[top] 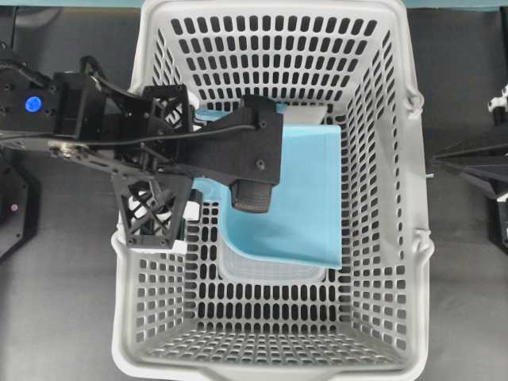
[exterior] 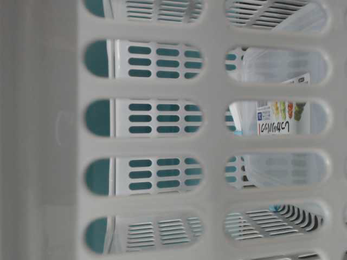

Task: Pick up the dustpan from the shopping basket with the left arm.
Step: 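Lift the light-blue dustpan upward out of the basket with the left gripper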

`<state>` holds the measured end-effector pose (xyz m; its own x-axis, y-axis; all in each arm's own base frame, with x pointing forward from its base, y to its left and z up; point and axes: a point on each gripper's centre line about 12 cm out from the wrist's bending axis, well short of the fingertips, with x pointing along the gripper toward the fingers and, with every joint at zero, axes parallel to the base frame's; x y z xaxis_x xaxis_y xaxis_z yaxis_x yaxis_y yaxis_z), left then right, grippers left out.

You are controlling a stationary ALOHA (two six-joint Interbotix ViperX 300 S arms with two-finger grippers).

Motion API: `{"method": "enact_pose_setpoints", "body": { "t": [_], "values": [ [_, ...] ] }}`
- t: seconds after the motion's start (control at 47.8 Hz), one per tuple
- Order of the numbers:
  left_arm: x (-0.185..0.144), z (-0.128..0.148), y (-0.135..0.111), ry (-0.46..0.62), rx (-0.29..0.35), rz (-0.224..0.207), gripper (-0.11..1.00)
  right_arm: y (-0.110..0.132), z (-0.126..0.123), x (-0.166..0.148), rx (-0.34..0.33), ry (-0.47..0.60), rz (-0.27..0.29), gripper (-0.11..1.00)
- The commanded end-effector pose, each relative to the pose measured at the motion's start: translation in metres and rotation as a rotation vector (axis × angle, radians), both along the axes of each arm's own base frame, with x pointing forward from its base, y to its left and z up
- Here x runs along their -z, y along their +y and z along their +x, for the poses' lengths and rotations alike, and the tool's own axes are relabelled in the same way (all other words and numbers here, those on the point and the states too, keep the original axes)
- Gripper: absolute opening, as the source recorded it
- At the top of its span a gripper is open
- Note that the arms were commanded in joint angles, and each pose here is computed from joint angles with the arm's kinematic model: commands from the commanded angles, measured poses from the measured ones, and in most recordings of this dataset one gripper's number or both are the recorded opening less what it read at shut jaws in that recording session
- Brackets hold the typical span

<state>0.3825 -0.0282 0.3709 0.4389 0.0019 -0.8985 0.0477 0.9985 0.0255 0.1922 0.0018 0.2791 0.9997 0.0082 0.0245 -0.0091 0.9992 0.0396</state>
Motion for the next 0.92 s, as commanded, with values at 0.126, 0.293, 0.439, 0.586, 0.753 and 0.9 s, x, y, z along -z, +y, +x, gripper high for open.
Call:
{"method": "enact_pose_setpoints", "body": {
  "t": [0.126,0.293,0.439,0.586,0.753,0.9],
  "values": [
    [-0.0086,-0.0013,-0.0031,-0.028,0.009,0.001,0.28,-0.0001,0.0014,-0.0027,0.001,-0.008,0.005,-0.01],
    [-0.0086,-0.0009,-0.0043,-0.028,0.012,0.001,0.28,-0.0001,0.0014,-0.0027,0.001,-0.008,0.005,-0.01],
    [-0.0074,-0.0007,-0.0055,-0.025,0.015,0.001,0.28,0.0002,0.0015,-0.0033,-0.001,-0.009,0.005,-0.01],
    [-0.0064,-0.0009,-0.0061,-0.022,0.017,0.001,0.28,0.0002,0.0014,-0.0027,-0.001,-0.008,0.005,-0.01],
    [-0.0052,-0.0007,-0.0071,-0.019,0.018,0.002,0.28,-0.0001,0.0013,-0.0021,0.001,-0.006,0.005,-0.01],
    [-0.0029,0.0007,-0.0080,-0.013,0.018,0.000,0.28,-0.0001,0.0013,-0.0021,0.001,-0.006,0.005,-0.01]
  ]
}}
